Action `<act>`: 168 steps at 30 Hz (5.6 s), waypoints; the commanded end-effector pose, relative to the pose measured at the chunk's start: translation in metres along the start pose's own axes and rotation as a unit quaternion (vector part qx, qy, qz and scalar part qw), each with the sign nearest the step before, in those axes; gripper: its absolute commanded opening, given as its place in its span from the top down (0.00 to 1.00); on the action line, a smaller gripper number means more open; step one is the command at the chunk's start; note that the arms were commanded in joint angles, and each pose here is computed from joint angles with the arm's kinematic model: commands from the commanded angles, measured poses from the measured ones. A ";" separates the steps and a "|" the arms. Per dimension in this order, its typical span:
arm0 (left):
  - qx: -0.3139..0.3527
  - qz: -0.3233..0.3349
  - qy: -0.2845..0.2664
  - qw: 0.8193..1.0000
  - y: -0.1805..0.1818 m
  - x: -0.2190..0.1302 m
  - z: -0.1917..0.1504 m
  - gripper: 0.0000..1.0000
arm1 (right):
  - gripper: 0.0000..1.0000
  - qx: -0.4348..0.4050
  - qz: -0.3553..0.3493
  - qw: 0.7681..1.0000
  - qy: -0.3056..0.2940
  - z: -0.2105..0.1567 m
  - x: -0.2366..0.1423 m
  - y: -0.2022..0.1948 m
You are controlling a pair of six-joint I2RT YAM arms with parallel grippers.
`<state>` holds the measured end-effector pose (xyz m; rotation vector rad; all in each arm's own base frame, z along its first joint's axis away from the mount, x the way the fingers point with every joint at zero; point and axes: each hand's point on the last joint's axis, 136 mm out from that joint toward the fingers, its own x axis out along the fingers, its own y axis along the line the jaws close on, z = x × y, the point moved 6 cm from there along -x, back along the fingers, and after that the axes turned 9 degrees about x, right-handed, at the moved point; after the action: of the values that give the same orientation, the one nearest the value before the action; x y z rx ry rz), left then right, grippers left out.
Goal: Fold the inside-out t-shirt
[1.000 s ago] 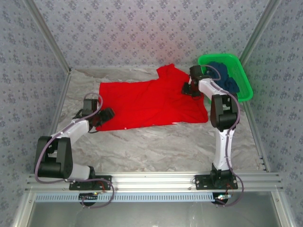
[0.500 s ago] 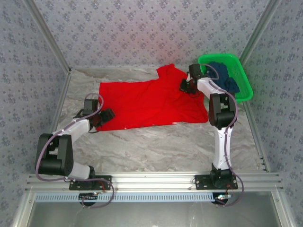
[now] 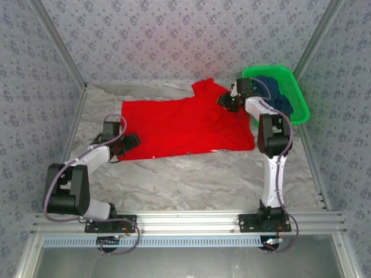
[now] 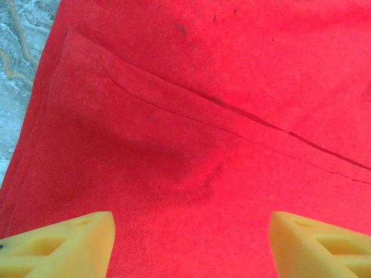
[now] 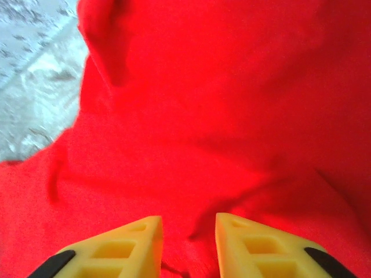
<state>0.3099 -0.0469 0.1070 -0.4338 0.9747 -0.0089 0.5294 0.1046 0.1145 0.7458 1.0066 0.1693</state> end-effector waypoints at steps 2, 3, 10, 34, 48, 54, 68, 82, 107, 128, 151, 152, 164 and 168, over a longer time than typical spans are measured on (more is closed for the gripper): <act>0.013 -0.004 -0.007 1.000 -0.005 0.000 0.008 0.30 | 0.66 -0.058 -0.061 0.996 -0.014 -0.021 -0.048 -0.001; 0.013 -0.007 -0.007 1.000 -0.005 0.000 0.009 0.30 | 0.65 -0.064 -0.075 0.995 -0.014 -0.031 -0.055 -0.006; 0.010 0.001 -0.007 1.000 -0.003 0.003 0.009 0.30 | 0.64 -0.085 -0.172 0.981 0.032 -0.093 -0.087 -0.044; -0.082 0.016 0.092 0.992 0.045 0.012 -0.064 0.31 | 0.69 -0.056 -0.434 0.888 0.144 -0.158 -0.139 -0.147; -0.162 0.012 0.127 0.979 0.054 -0.038 -0.131 0.33 | 0.66 -0.075 -0.485 0.858 0.155 -0.205 -0.175 -0.133; -0.156 0.002 0.089 0.984 0.049 -0.059 -0.122 0.33 | 0.65 -0.067 -0.460 0.875 0.136 -0.218 -0.191 -0.121; -0.072 -0.035 -0.017 0.997 -0.001 -0.023 0.028 0.31 | 0.64 -0.066 -0.293 0.950 0.090 -0.128 -0.105 -0.069; -0.085 -0.018 0.006 0.996 0.008 0.003 0.016 0.32 | 0.69 -0.056 -0.414 0.887 0.198 -0.192 -0.125 -0.130; -0.019 -0.017 -0.079 0.997 -0.016 0.027 0.107 0.30 | 0.47 -0.108 -0.173 0.977 -0.060 0.026 -0.007 -0.010; -0.017 -0.018 -0.054 0.998 -0.010 0.042 0.106 0.30 | 0.81 -0.093 -0.168 0.981 -0.026 0.052 0.047 -0.034; -0.004 0.015 0.002 1.000 0.002 0.069 0.116 0.30 | 0.80 -0.111 -0.167 0.975 -0.094 0.096 0.021 -0.033; -0.003 0.017 0.005 1.000 0.003 0.069 0.116 0.30 | 0.80 -0.110 -0.167 0.976 -0.092 0.095 0.023 -0.033; 0.001 0.013 0.007 1.000 0.002 0.068 0.113 0.30 | 0.61 -0.093 -0.174 0.979 -0.053 0.077 0.049 -0.039; 0.002 0.015 0.005 1.000 0.003 0.067 0.113 0.30 | 0.69 -0.090 -0.161 0.981 -0.053 0.078 0.051 -0.035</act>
<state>0.4370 -0.0190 0.1078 -0.4264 0.9825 0.0244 0.6138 0.0593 0.0832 0.3940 0.9595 -0.0680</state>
